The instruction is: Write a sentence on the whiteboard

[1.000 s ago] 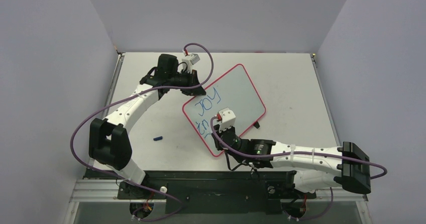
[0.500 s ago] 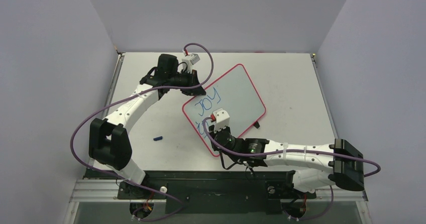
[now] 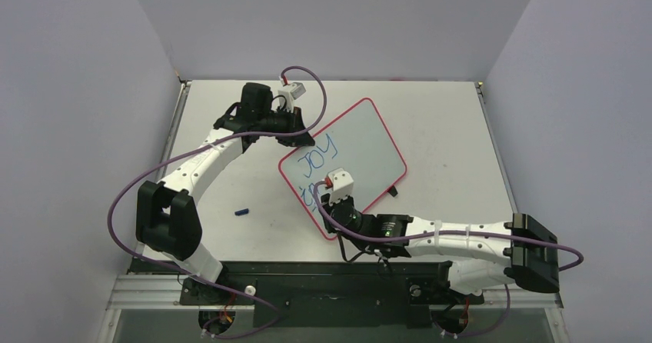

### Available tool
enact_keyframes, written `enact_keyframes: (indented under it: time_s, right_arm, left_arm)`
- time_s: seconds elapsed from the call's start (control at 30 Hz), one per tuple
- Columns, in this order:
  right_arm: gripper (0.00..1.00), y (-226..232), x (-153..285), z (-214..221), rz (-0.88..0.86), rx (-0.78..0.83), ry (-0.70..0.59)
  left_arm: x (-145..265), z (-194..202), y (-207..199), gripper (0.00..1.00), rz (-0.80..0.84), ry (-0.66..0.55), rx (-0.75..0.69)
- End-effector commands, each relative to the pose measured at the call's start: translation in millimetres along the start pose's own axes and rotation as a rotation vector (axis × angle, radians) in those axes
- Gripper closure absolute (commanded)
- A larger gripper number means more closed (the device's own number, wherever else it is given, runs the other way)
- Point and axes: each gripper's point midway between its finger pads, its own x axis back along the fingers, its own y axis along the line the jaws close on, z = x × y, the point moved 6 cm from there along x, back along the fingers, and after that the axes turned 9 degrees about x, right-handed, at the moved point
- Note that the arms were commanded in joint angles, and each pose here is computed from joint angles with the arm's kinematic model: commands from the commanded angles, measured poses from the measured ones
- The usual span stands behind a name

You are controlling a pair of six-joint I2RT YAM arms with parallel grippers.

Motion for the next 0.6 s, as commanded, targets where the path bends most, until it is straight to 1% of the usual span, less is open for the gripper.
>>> enact_keyframes:
  time_s: [0.0,0.37,0.57]
  right_arm:
    - [1.0,2.0,5.7,17.7,-0.028,-0.018,0.032]
    - [1.0,-4.5,16.6,40.3,-0.01,-0.03,0.066]
    - [1.0,-12.0,21.1,45.2,0.019,-0.041,0.065]
  left_arm:
    - [14.1,-18.1,-11.8,1.0,-0.003,-0.088,-0.105]
    - [14.9,-18.0,-12.1,1.0,-0.005,-0.09,-0.107]
    - [15.3,-18.2,-12.4,1.0,-0.005,-0.091,-0.108]
